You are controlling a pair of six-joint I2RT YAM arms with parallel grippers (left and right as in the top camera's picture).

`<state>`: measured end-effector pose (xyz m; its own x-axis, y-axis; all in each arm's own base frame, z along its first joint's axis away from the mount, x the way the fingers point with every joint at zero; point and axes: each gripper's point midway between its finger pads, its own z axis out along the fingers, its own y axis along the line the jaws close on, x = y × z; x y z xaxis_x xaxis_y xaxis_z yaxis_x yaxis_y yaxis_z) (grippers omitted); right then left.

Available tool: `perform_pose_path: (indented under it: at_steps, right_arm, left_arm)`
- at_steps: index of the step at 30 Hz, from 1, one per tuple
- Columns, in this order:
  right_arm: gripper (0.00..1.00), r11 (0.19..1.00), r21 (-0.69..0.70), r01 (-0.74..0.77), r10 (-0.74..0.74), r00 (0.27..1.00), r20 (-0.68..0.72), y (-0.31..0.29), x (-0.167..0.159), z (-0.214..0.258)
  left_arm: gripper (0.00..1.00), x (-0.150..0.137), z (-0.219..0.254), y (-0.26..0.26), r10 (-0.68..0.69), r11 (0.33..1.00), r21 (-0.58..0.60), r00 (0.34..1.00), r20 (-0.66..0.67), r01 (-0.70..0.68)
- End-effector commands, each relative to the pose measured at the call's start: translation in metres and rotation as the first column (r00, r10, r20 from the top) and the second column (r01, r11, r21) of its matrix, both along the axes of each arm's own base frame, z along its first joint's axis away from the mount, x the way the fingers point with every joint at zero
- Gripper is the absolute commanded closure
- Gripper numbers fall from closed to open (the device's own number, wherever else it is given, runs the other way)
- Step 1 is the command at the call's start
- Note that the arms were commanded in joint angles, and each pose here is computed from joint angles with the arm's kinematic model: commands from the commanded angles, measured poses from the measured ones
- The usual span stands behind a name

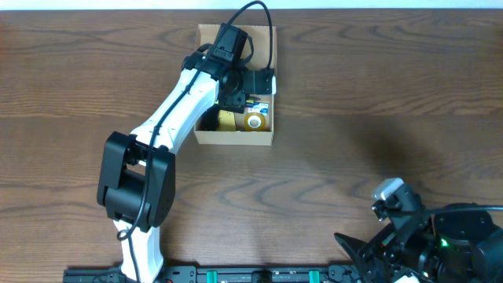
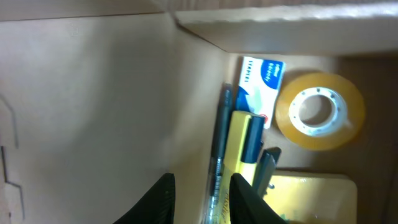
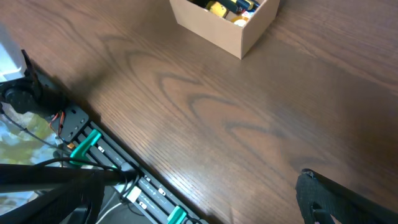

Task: Pack container
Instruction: 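Open the left gripper to release the pen in the box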

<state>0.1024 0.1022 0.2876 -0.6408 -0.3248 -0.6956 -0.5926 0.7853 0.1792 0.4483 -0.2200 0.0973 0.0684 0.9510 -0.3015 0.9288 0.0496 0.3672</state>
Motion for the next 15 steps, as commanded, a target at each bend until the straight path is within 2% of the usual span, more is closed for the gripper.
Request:
perform_pose_path:
  at_steps: [1,6,9,11,15]
  right_arm:
    - [0.01,1.000,0.008,-0.002,0.002,1.000,-0.006,0.001,-0.001,0.000]
    - [0.01,1.000,0.008,-0.002,0.002,1.000,-0.006,0.001,-0.001,0.000]
    - [0.01,1.000,0.008,-0.002,0.002,1.000,-0.006,0.001,-0.001,0.000]
    - [0.01,1.000,0.008,-0.002,0.002,1.000,-0.006,0.001,-0.001,0.000]
    - [0.01,1.000,0.008,-0.002,0.002,1.000,-0.006,0.001,-0.001,0.000]
  left_arm:
    - [0.72,0.008,0.016,-0.004,0.116,0.991,-0.063,0.993,0.011,-0.115]
    - [0.75,0.022,0.081,-0.010,0.241,0.954,-0.204,0.967,0.083,-0.220]
    - [0.83,0.032,0.130,-0.002,0.359,0.905,-0.293,0.923,0.139,-0.308]
    - [0.94,0.038,0.165,0.017,0.454,0.867,-0.326,0.866,0.209,-0.376]
    - [0.94,0.039,0.204,0.059,0.590,0.799,-0.347,0.749,0.302,-0.491]
